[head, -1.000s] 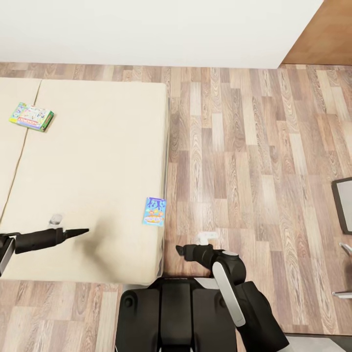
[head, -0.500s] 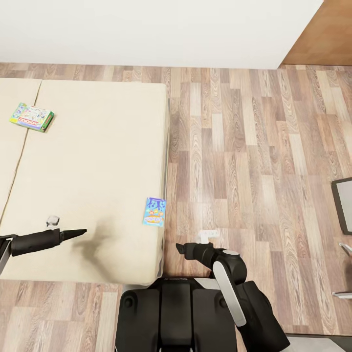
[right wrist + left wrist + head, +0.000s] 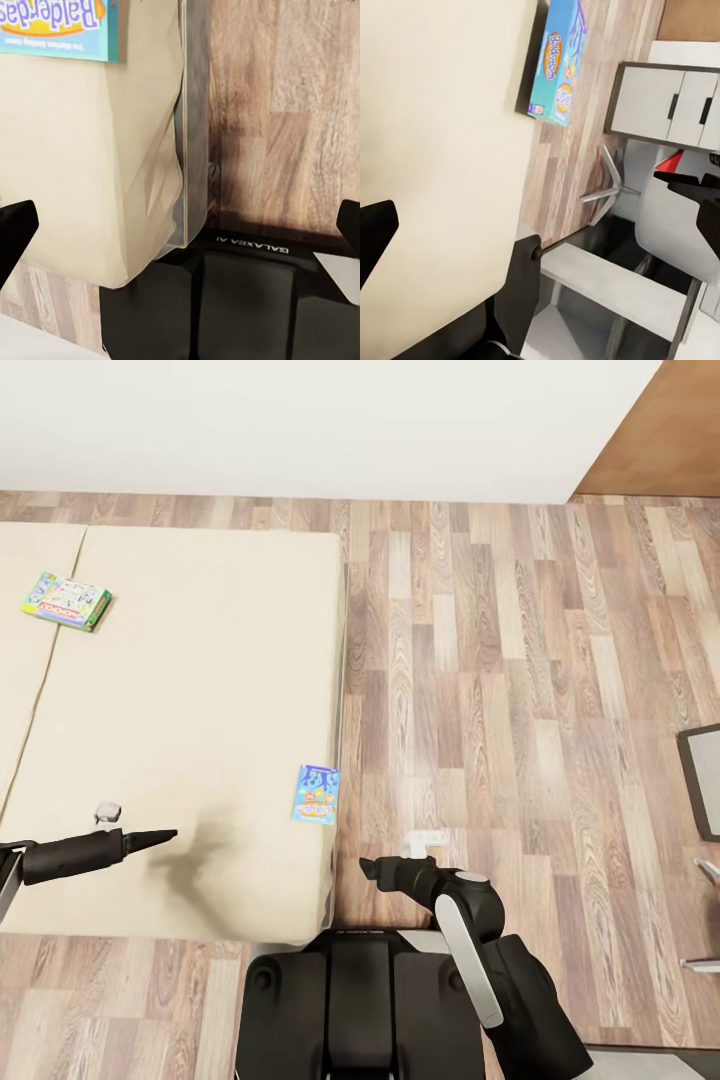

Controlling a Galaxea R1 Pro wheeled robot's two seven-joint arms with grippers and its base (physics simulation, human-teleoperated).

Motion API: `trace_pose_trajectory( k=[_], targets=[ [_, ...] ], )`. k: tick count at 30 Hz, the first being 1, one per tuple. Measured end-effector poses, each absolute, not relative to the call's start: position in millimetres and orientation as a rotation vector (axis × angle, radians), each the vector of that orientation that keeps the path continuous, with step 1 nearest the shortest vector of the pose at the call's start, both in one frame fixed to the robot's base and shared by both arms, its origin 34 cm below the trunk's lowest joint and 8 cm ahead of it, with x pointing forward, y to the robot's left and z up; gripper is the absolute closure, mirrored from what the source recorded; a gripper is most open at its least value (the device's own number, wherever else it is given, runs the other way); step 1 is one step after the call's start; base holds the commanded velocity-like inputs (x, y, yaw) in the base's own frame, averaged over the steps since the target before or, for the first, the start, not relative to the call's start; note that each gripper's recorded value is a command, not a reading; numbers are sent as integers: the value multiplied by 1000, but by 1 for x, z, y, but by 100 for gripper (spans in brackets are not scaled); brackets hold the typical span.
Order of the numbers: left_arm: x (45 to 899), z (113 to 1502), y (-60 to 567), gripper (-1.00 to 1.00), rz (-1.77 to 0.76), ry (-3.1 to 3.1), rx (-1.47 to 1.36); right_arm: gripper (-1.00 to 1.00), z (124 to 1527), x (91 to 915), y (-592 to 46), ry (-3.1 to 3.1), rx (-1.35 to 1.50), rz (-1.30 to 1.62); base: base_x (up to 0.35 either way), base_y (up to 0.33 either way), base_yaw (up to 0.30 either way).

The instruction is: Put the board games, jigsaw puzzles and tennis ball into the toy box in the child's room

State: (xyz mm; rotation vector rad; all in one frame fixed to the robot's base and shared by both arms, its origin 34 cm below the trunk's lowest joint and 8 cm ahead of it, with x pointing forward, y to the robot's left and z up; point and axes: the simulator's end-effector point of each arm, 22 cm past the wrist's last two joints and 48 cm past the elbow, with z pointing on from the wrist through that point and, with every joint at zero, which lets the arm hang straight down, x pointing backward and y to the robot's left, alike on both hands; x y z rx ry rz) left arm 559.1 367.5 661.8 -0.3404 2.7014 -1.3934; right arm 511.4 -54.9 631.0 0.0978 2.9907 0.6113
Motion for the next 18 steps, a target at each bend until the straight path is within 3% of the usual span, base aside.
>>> trace_pose_trajectory(
  k=[18],
  targets=[
    [568, 674, 368, -100, -1385, 2679, -316, -100, 642, 526, -56, 2945, 99, 602, 0, 0, 0]
  ],
)
